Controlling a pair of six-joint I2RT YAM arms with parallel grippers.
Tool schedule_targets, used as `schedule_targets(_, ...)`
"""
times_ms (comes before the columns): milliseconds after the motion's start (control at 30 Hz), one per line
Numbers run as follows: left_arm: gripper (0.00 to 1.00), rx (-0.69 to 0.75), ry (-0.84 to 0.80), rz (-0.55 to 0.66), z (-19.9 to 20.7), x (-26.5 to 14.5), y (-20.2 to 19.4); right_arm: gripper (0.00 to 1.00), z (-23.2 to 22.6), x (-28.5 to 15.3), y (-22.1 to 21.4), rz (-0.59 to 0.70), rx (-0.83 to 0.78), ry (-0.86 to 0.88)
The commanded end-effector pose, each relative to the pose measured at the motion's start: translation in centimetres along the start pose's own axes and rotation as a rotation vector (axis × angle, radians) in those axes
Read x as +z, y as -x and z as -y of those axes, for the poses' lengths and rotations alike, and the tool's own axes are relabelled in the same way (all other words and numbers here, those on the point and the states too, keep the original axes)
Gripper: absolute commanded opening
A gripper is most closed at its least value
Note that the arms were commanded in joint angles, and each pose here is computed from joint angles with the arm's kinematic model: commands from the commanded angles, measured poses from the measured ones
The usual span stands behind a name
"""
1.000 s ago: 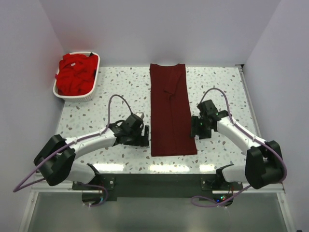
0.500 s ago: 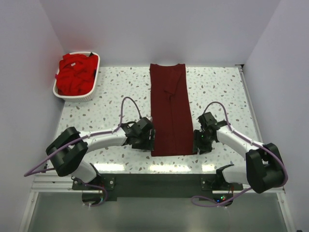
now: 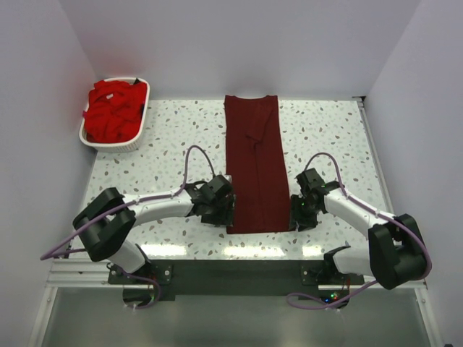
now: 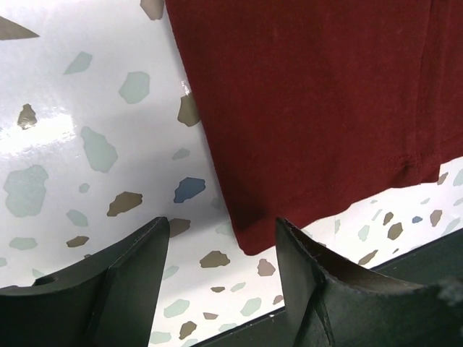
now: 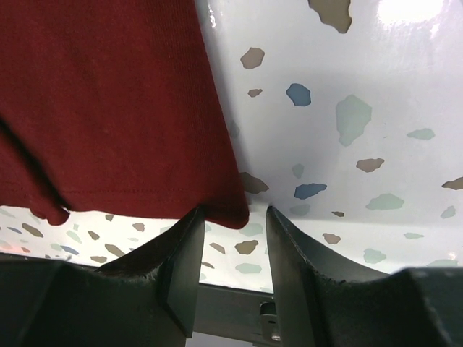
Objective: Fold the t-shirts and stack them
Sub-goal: Fold the tshirt
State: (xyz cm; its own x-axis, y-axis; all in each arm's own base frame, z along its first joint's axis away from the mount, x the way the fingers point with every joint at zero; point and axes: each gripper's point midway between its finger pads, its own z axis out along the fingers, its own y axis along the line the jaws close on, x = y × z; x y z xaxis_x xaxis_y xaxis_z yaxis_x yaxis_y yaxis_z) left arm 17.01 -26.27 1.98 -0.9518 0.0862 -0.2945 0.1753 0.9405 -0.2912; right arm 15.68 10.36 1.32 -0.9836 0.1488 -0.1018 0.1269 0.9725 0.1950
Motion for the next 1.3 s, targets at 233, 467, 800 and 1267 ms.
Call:
schedule_targets(233,0.61,0.018,0.026,-0.108,0.1,1.0,-2.2,0.34,-0.2,1.1,0.0,-0.008,-0.01,0.01)
schedule_targets(467,0.52,0.028,0.035,-0.142,0.0,1.0,-2.7,0.14,-0.5,1.6,-0.5,-0.025,-0.027,0.015)
schedule_targets(800,0.4,0.027,0.065,-0.181,-0.1,1.4,-3.6,0.0,-1.2,1.8,-0.8,-0.02,-0.056,0.02)
schedule_targets(1267,0.0,0.029,0.156,-0.249,-2.2,0.1,-6.5,0.0,-2.1,0.5,-3.3,-0.038,-0.116,-0.013)
